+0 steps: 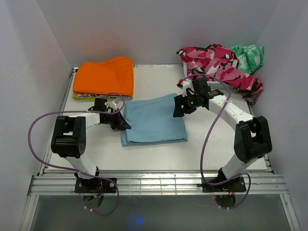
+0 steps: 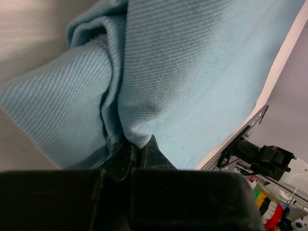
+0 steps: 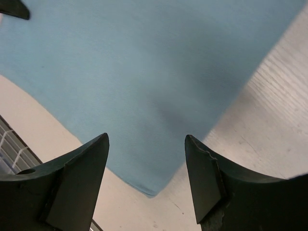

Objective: Fold and stack the trousers
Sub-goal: Fold the trousers

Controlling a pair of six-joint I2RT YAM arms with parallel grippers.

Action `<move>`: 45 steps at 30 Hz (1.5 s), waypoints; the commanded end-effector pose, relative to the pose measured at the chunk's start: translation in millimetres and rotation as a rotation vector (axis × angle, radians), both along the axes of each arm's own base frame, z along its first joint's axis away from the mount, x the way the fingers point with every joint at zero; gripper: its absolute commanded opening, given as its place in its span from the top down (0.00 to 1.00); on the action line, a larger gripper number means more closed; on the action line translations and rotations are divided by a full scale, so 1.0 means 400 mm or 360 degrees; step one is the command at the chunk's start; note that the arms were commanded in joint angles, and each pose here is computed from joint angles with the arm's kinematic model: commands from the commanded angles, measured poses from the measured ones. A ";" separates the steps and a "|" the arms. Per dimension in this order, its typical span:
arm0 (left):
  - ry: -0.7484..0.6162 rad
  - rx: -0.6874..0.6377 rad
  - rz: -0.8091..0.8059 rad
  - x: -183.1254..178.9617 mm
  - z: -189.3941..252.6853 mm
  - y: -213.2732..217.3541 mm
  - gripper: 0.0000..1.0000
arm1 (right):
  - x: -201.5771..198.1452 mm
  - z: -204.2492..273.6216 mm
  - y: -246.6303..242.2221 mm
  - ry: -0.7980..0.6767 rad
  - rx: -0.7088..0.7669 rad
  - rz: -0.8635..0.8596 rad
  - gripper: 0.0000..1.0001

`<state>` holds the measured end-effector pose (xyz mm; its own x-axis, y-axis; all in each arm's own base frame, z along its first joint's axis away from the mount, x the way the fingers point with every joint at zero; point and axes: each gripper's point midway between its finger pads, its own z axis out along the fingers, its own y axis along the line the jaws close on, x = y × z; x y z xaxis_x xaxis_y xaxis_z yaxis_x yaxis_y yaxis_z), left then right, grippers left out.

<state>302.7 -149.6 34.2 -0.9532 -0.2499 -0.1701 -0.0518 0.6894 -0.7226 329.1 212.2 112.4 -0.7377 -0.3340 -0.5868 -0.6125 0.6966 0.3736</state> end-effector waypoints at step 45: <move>-0.0011 -0.0048 0.0105 -0.028 -0.019 0.015 0.45 | -0.097 -0.086 0.591 -0.0250 -0.0326 0.0182 0.62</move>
<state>282.7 -140.4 31.2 -0.9383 -0.3136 -0.1460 -0.1020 0.6540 -0.7496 283.7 444.9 69.2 -0.6108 -0.5436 -0.5757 -0.7349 0.6598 0.1567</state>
